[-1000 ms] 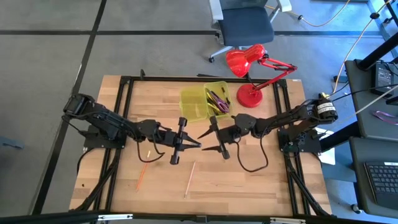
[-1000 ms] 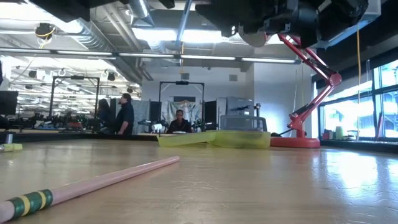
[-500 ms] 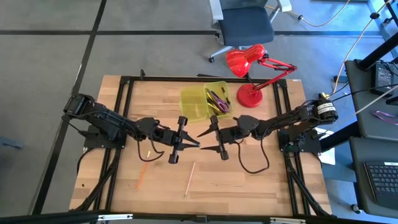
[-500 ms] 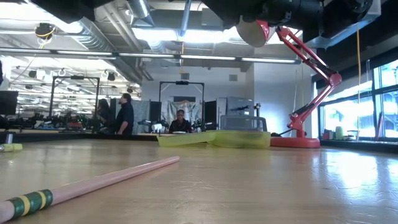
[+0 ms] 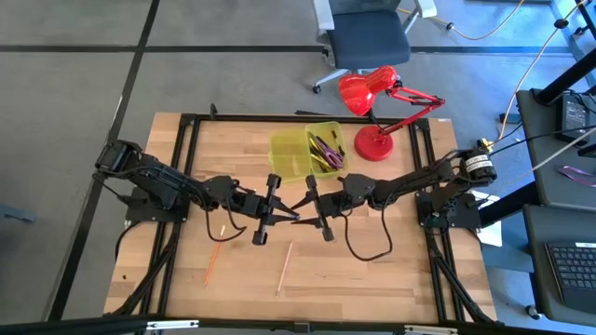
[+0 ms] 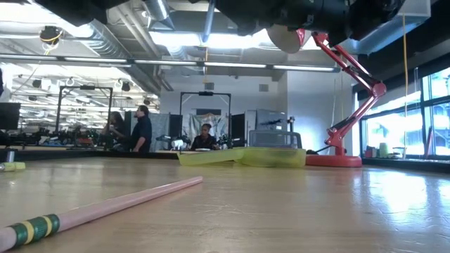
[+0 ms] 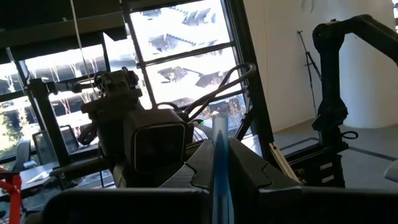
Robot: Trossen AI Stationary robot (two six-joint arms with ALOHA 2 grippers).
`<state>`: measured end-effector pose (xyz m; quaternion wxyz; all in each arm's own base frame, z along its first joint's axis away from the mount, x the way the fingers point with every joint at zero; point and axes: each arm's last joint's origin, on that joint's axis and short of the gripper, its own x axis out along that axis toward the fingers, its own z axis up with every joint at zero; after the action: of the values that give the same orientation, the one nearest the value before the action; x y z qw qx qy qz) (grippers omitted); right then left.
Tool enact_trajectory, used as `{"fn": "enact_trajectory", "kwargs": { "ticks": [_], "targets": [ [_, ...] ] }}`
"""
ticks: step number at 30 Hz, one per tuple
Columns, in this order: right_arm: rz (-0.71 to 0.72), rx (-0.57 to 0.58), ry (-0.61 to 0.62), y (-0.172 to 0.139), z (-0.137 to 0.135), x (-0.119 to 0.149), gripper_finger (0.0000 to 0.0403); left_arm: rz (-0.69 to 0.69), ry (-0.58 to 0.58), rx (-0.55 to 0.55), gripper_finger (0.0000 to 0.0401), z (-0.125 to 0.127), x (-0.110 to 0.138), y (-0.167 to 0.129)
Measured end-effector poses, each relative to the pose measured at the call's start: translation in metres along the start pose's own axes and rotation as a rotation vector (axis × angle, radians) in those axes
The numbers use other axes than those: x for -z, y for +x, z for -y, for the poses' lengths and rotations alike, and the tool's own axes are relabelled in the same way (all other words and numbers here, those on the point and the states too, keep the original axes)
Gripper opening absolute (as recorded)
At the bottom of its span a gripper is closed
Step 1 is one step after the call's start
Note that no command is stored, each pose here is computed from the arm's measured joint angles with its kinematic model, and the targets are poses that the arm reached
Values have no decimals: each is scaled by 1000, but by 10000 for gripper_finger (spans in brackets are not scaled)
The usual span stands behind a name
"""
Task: Pick & place school supplies into a supply box
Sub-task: Put the blue pen into the yellow supply box
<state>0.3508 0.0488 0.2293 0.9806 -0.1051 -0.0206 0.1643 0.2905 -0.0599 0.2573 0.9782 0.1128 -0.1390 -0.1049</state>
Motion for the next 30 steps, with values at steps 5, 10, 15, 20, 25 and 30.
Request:
{"fn": "enact_trajectory", "kwargs": {
  "ticks": [5,10,15,20,25,30],
  "targets": [
    [-7,-2,1,0,0,0,114,-1,0,0,22,0,0,0],
    [-17,-6,0,0,0,1,51,-2,-3,-2,44,0,0,0],
    [-41,-12,5,0,-1,4,27,-4,-3,-3,56,0,0,0],
    [-58,-2,13,0,-1,5,27,-8,-21,-23,58,0,0,0],
    [-127,66,19,-1,1,11,31,-61,-52,-137,84,-3,3,0],
    [-220,134,24,-3,2,18,30,-119,-48,-208,134,-4,8,-1]
  ]
}}
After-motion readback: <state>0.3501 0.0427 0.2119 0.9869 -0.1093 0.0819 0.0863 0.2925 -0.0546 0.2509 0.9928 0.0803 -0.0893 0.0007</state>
